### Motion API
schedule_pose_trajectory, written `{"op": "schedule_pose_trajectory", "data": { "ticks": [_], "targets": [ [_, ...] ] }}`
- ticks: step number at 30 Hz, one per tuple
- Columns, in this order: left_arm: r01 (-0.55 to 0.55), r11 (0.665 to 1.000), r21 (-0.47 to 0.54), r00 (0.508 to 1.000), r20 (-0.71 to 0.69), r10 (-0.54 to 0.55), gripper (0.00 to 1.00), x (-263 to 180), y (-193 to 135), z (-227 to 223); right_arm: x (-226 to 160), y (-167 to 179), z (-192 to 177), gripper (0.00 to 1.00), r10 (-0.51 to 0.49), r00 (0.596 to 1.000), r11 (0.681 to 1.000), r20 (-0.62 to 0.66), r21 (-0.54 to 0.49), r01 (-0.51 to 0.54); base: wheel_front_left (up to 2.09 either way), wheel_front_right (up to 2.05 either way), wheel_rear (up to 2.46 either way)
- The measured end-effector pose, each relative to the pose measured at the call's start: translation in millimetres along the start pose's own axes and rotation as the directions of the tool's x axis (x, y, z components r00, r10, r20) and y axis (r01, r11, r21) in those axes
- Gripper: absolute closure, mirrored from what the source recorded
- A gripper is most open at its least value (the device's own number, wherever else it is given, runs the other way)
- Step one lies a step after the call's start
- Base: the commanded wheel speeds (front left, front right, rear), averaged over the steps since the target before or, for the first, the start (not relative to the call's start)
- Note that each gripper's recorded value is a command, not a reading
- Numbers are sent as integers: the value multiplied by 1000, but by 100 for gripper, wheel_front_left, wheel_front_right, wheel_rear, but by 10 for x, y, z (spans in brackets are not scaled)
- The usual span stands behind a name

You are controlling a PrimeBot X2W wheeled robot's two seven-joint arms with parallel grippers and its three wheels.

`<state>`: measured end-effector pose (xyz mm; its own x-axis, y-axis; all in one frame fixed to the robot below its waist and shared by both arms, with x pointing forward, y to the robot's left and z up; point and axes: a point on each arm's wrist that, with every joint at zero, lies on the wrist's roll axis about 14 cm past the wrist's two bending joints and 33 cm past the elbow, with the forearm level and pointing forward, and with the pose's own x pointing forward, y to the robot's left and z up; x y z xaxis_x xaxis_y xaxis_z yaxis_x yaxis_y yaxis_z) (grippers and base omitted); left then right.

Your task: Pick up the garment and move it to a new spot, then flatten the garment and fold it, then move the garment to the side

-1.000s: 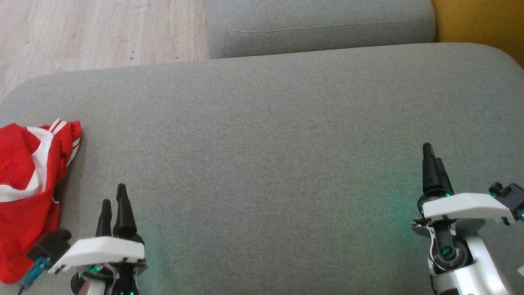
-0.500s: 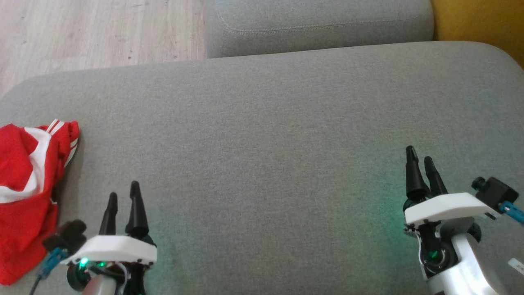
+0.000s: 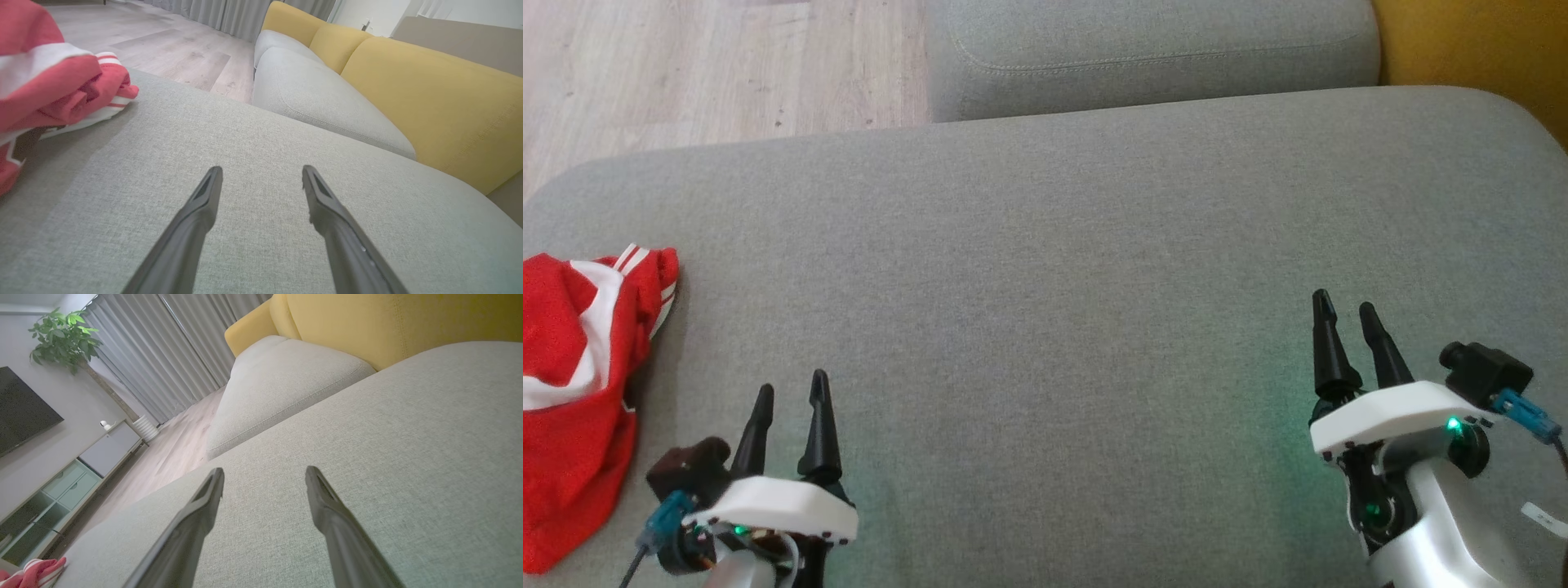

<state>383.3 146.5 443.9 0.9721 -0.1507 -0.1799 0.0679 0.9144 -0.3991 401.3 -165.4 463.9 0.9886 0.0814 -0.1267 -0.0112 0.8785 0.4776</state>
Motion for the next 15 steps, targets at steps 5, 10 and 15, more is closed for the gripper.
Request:
{"op": "schedule_pose_trajectory", "data": {
  "ticks": [5,10,15],
  "targets": [
    [-3,998,59,1000,0,3,0,0,3,-13,-7,-8,-21,0,2,1000,998,-4,-62,-3,0,0,0],
    [-9,994,112,1000,9,8,0,-7,12,-7,-13,-9,-24,0,6,1000,993,0,-118,-6,0,0,0],
    [-21,987,161,1000,18,19,0,-17,39,2,-19,-26,-24,0,5,1000,986,4,-168,-4,0,0,0]
  ]
}}
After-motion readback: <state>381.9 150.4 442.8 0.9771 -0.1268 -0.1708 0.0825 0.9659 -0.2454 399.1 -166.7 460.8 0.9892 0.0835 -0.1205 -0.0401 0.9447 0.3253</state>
